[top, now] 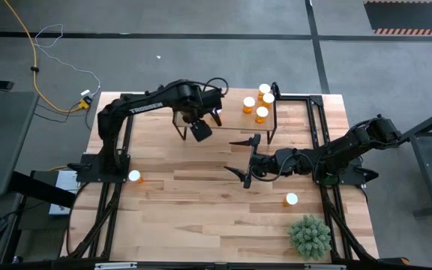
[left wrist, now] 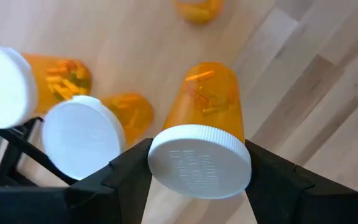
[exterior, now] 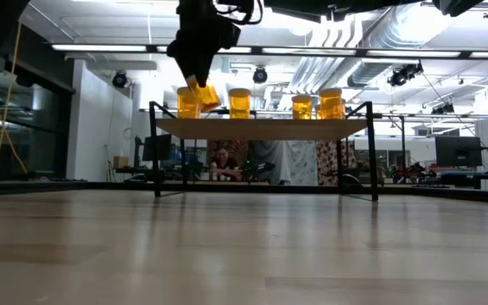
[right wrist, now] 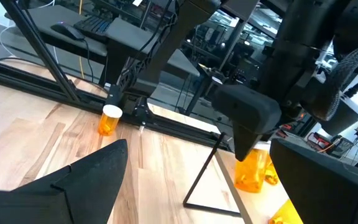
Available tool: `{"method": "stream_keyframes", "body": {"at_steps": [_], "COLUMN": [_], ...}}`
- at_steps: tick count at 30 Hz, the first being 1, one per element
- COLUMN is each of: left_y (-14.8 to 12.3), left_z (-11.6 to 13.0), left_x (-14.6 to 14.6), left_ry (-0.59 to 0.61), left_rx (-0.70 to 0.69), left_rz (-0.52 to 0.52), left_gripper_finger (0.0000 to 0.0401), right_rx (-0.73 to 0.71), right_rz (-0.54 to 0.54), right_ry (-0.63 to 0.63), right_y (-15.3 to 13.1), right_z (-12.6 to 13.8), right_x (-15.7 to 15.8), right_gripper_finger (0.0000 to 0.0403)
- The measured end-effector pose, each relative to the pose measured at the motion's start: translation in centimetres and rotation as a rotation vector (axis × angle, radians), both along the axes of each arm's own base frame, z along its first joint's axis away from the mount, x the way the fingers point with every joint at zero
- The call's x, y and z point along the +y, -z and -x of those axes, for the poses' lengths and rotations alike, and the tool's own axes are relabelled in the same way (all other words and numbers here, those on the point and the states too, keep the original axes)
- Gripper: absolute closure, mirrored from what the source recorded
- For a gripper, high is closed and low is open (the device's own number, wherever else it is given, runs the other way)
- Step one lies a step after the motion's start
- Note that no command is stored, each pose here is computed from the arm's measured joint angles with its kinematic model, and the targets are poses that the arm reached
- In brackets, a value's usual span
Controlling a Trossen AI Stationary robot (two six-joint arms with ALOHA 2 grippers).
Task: Pick and place medicine bottles onto shelf by color
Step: Put the yellow pill bottle on the shelf
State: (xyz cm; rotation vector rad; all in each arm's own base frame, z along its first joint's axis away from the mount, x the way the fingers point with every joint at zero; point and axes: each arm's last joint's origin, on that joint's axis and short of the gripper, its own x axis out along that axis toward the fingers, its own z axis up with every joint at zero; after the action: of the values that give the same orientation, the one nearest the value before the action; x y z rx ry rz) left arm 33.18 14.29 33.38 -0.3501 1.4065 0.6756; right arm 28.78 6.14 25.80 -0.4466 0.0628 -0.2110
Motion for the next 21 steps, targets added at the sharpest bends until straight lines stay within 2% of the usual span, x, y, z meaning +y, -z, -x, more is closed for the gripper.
{"method": "stream_keyframes", "body": {"at_steps": [21], "left_y": [0.3], "left_z": [0.2], "left_x": [2.2], "left_ry": [0.032], "left_rx": [-0.006], "left_rz": [-0.045], "left_gripper_finger": [0.0190], "right_rx": [-0.004], "right_rz": [-0.019], "right_ry": [0.000], "right_y": [0.0], "right_z": [0.0], "right_x": [0.0], "right_gripper_finger": [0.0018]}}
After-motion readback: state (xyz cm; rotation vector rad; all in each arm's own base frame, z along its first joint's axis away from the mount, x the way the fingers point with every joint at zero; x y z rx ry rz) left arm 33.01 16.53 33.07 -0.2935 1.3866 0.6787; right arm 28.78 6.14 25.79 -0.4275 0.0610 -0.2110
